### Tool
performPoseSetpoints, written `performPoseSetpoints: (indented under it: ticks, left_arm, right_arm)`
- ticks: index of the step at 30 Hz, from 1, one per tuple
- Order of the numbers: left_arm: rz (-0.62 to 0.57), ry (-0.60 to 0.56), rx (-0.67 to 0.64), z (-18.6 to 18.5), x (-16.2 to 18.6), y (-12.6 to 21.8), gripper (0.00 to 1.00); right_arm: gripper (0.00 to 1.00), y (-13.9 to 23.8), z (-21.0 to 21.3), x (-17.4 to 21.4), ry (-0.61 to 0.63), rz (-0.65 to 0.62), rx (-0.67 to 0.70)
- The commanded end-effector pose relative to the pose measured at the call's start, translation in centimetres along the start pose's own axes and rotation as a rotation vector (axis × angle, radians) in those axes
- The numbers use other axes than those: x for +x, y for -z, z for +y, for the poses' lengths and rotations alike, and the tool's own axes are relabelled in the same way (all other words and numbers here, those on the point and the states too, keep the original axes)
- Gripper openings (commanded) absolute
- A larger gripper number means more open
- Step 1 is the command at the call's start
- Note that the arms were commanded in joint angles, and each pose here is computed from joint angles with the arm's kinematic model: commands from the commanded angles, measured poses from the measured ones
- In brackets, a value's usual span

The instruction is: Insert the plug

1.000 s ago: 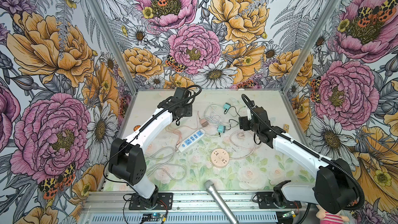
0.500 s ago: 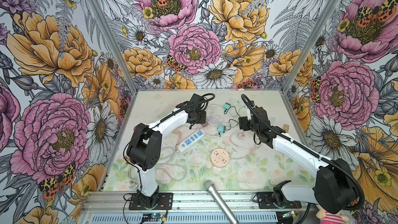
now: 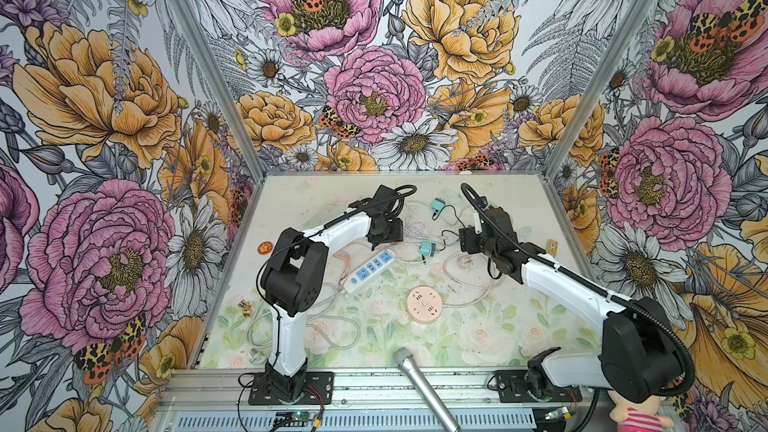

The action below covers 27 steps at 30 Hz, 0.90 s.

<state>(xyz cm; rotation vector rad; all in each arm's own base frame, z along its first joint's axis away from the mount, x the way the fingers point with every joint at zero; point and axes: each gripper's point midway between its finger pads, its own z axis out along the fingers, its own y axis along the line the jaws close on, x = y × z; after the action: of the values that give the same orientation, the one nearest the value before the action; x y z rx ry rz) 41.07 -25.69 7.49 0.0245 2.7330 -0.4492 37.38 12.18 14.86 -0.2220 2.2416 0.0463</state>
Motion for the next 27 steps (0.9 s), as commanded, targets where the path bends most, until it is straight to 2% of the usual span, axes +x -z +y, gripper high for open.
performPoseSetpoints:
  ticks: [1,13,19,23,27]
  left_arm:
    - [-0.027,0.069,0.009,0.2,-1.3,-0.3,0.6]
    - [-0.006,0.09,-0.011,-0.5,-1.3,-2.9,0.62]
    - [-0.019,0.141,-0.06,0.4,-1.5,-3.9,0.6]
    - [-0.011,0.142,-0.073,0.9,-1.2,-4.1,0.48]
    - [-0.026,0.118,-0.086,1.8,-1.5,-3.1,0.4]
  right_arm:
    - [0.8,0.1,0.3,-1.0,0.006,-0.032,-0.005]
    - [0.8,-0.4,0.3,-0.4,0.011,-0.013,-0.004]
    - [0.81,-0.3,0.2,-0.1,0.012,-0.01,-0.001]
    - [0.81,-0.3,0.2,0.1,0.017,-0.006,0.002]
    - [0.81,-0.3,0.1,0.2,0.019,-0.005,0.005]
